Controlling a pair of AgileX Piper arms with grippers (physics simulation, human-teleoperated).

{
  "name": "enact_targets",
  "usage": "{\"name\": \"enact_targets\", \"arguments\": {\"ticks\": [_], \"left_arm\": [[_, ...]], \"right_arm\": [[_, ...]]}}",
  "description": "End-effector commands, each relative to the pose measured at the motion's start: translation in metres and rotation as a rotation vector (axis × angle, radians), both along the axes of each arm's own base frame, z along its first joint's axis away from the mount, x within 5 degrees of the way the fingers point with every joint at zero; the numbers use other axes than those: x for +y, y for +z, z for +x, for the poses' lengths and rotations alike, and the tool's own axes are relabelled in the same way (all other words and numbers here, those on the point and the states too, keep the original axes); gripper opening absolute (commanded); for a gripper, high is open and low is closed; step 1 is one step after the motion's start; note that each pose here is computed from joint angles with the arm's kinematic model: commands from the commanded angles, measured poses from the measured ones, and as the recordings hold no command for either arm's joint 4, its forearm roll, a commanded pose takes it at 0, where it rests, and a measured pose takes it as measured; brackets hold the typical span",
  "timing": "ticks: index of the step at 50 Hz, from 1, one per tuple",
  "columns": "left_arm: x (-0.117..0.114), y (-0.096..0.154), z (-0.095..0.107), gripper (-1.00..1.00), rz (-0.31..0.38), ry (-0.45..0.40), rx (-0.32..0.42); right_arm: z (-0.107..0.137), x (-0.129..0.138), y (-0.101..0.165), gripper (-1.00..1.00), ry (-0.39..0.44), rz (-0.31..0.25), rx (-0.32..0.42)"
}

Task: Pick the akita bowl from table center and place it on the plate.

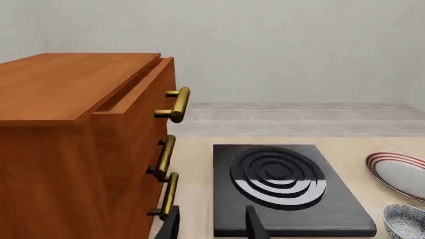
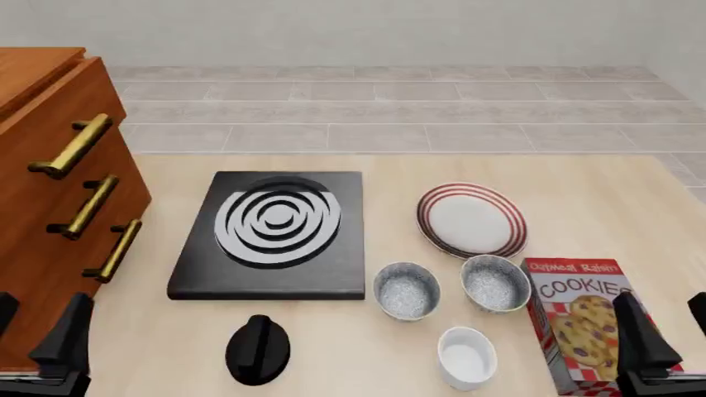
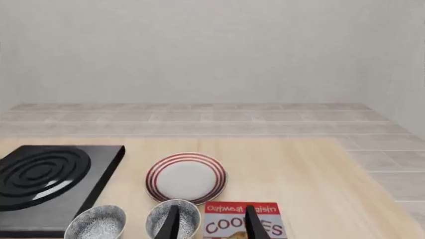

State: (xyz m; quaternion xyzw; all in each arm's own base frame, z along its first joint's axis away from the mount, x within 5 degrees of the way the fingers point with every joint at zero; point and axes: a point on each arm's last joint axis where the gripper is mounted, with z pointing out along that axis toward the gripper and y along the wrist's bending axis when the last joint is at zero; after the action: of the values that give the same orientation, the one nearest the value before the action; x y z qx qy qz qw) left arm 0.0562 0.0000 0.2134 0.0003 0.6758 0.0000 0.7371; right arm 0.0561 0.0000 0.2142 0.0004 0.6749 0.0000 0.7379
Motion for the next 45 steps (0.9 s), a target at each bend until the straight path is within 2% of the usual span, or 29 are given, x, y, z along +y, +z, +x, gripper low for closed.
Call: {"name": "enact_targets", "arguments": {"ticks": [1,15,29,31,35,37,42,44,45], "left_arm": [[0.0,0.001,0.0,1.0,0.002,-0.001,0.001],[-0.001,0.0,0.0,1.0,0.008,-0.016,0.005],[-0.002,-0.002,0.001,1.0,0.016,-0.04,0.018],[-0.003,-0.002,0.001,1.0,0.015,-0.046,0.021],[-0.003,-0.002,0.001,1.0,0.014,-0.05,0.024],[-0.003,-0.002,0.001,1.0,0.015,-0.053,0.025],[-0.003,-0.003,0.001,1.0,0.015,-0.059,0.029],[-0.004,-0.003,0.003,1.0,-0.031,-0.064,0.048],[-0.004,-0.003,0.003,1.0,-0.021,-0.063,0.044]], "right_arm": [[-0.001,0.0,0.004,1.0,0.001,0.015,-0.012],[-0.001,0.0,0.005,1.0,0.0,0.015,-0.011],[-0.006,0.001,0.046,1.0,0.018,-0.014,-0.034],[-0.002,0.003,0.056,1.0,0.046,-0.021,-0.022],[0.007,0.005,0.06,1.0,0.074,-0.045,0.017],[0.01,0.006,0.066,1.0,0.085,-0.034,0.021],[0.023,0.012,0.072,1.0,0.15,-0.065,0.081],[0.025,0.016,0.076,1.0,0.187,-0.085,0.095],[0.027,0.017,0.077,1.0,0.198,-0.096,0.103]]}}
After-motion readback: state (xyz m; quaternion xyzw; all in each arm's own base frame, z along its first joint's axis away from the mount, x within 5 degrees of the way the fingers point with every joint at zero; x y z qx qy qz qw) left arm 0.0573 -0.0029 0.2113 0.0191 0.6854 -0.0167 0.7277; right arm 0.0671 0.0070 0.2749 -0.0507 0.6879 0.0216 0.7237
